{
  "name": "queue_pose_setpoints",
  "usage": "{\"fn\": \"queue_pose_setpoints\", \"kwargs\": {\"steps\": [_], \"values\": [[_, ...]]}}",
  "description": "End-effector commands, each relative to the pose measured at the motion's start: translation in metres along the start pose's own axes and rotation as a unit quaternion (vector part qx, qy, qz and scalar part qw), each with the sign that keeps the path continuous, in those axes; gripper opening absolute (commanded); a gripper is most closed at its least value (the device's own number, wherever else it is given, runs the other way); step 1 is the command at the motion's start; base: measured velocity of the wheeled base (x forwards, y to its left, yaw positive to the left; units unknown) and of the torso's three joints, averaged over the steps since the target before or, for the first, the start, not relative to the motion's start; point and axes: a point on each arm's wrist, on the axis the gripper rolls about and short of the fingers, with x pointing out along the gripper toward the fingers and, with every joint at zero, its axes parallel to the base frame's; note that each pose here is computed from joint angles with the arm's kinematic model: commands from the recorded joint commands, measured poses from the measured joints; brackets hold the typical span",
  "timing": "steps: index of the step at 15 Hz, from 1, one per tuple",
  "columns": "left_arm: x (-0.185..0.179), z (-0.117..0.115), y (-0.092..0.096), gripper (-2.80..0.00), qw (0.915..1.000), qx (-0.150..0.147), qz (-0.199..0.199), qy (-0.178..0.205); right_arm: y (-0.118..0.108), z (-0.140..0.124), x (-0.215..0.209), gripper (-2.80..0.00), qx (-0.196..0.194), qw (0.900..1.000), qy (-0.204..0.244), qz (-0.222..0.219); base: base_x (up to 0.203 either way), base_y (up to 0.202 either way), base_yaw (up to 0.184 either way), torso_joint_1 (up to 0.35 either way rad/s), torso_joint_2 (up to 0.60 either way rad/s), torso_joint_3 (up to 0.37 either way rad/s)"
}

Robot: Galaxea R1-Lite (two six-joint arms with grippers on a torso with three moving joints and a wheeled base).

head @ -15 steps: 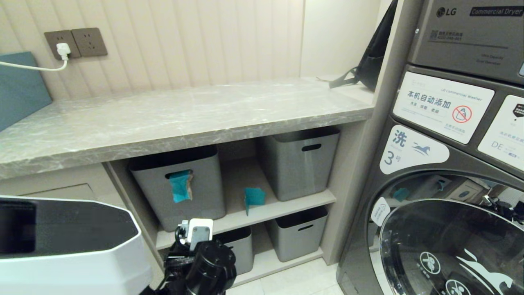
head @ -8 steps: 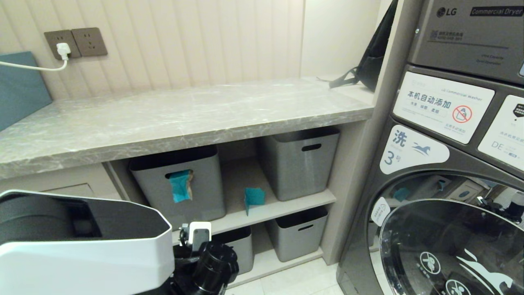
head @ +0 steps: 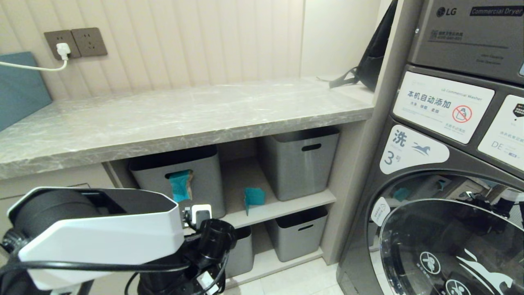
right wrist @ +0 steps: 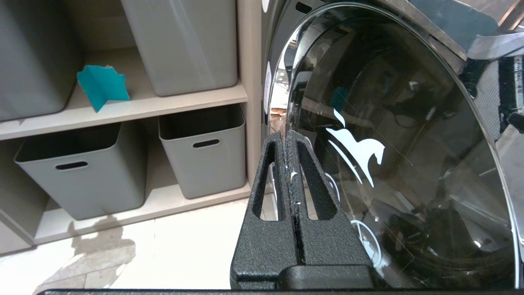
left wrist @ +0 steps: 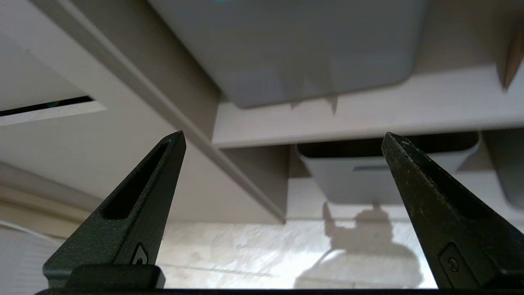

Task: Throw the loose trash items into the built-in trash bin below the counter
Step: Pick up the garbage

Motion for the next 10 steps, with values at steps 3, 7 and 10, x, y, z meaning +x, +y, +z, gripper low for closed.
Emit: {"fn": "queue_pose_setpoints", "kwargs": {"steps": [3, 7, 10], "values": [[0.017, 0.007, -0.023, 0.00, 0.9992, -0.031, -0.006, -0.022, 0.000, 0.000, 0.000, -2.80, -0.001, 1.000, -0.001, 0.000, 0.000, 0.000, 0.000, 0.000, 0.00, 0.000], [0.040, 0.022, -0.029, 0.00, 0.9983, -0.033, 0.009, -0.047, 0.000, 0.000, 0.000, -2.80, 0.000, 1.000, -0.001, 0.000, 0.000, 0.000, 0.000, 0.000, 0.00, 0.000], [0.044, 0.028, -0.023, 0.00, 0.9979, -0.039, 0.017, -0.048, 0.000, 0.000, 0.000, -2.80, 0.000, 1.000, -0.001, 0.000, 0.000, 0.000, 0.000, 0.000, 0.00, 0.000]]}}
